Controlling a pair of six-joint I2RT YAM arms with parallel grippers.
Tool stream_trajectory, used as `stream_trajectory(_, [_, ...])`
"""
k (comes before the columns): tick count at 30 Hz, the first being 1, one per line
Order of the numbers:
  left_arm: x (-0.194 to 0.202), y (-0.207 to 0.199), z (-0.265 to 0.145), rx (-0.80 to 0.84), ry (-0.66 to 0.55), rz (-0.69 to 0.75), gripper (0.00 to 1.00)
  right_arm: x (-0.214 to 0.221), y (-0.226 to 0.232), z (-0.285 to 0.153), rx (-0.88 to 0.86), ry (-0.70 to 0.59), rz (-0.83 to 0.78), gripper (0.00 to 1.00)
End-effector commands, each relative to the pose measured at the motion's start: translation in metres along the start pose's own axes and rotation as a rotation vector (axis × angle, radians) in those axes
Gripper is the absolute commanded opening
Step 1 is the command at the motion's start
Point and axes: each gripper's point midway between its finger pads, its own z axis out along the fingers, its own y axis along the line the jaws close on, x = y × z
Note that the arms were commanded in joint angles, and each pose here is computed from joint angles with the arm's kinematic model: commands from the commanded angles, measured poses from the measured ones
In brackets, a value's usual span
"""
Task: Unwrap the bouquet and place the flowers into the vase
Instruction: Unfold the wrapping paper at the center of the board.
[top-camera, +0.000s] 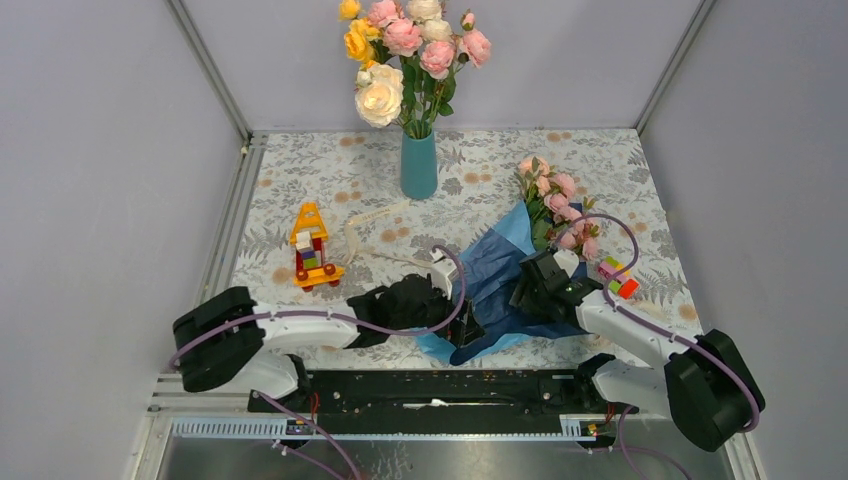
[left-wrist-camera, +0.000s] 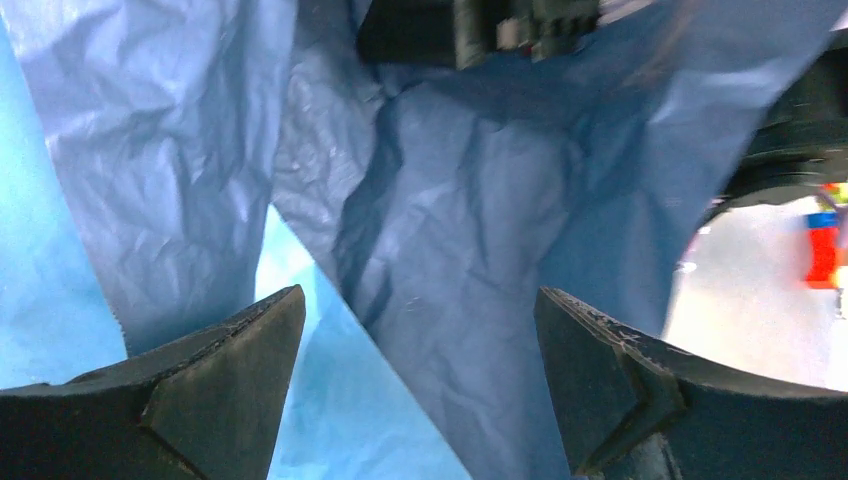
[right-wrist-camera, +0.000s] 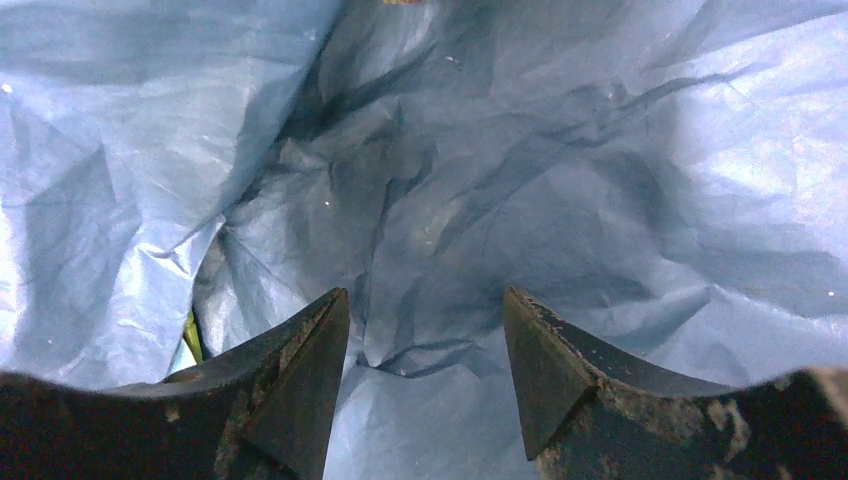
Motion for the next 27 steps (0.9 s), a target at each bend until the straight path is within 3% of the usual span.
stream_trajectory(1, [-0.005,0.018,0.015,-0.078,-0.044,-0.015,0.90,-0.004,-0.001,0.007,0.019,-0.011,0.006,0.65])
stream_trajectory(10, [0.016,0.082,0.027,-0.284,-0.017,-0.082,0.90,-0.009,0.014,0.019,0.012,0.002,-0.010,0.66])
stream_trajectory(17, [0.006,0.120,0.019,-0.364,-0.064,-0.115,0.90,-0.020,0.025,0.029,0.038,-0.004,-0.045,0.66])
stream_trajectory(27, [-0.014,0.131,0.025,-0.370,-0.051,0.003,0.90,-0.034,0.046,0.028,-0.008,0.000,-0.083,0.69])
